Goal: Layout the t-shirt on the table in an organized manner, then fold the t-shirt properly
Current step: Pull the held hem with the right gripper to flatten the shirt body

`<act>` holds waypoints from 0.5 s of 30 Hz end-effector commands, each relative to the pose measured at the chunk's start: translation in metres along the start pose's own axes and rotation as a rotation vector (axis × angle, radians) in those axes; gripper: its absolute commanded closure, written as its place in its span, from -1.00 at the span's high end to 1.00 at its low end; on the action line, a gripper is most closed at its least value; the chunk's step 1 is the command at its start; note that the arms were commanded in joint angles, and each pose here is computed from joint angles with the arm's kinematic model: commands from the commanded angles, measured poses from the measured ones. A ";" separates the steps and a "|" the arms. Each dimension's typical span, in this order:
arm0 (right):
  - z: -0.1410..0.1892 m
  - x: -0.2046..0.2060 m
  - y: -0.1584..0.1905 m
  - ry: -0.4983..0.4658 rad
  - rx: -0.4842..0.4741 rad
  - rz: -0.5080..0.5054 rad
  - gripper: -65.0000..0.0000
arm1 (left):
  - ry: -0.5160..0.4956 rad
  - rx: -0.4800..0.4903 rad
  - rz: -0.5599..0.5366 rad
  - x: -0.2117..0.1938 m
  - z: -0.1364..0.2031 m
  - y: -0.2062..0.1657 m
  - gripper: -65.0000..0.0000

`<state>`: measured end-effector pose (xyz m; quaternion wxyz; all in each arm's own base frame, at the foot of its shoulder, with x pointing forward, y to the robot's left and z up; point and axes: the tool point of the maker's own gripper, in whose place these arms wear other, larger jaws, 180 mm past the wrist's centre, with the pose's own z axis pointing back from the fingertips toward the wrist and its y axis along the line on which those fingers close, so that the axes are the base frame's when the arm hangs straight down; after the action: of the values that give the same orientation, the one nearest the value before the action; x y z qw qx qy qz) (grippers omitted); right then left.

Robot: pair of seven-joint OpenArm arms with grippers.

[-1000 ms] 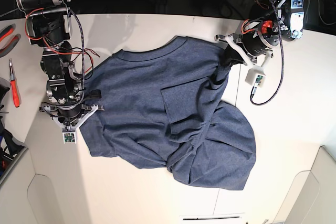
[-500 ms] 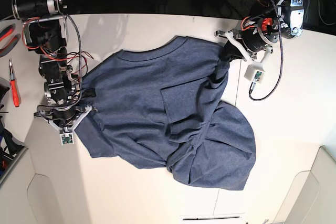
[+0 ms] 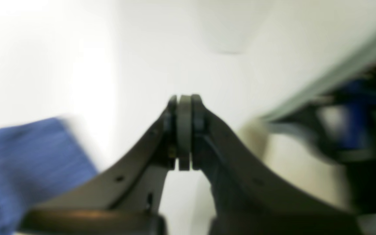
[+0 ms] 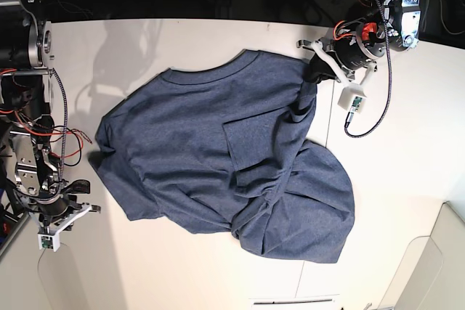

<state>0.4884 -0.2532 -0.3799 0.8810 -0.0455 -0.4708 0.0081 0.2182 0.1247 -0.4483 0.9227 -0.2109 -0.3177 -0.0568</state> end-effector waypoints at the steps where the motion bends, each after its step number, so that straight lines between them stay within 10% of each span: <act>1: 0.003 0.026 0.010 -0.060 0.045 -0.015 -1.00 | -0.040 -0.011 -0.011 0.012 0.002 -0.001 -1.00; 10: 0.019 -0.055 0.082 0.101 0.181 -0.053 -1.00 | -0.040 -0.011 -0.011 0.012 0.002 -0.001 -1.00; 15: 0.026 -0.094 0.079 0.099 0.099 -0.003 -1.00 | -0.042 -0.011 -0.011 0.013 0.002 -0.001 -1.00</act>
<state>0.4074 -0.1744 -0.4618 0.9115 0.0028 -0.4104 0.0283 0.2182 0.1247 -0.4482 0.9226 -0.2109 -0.3178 -0.0571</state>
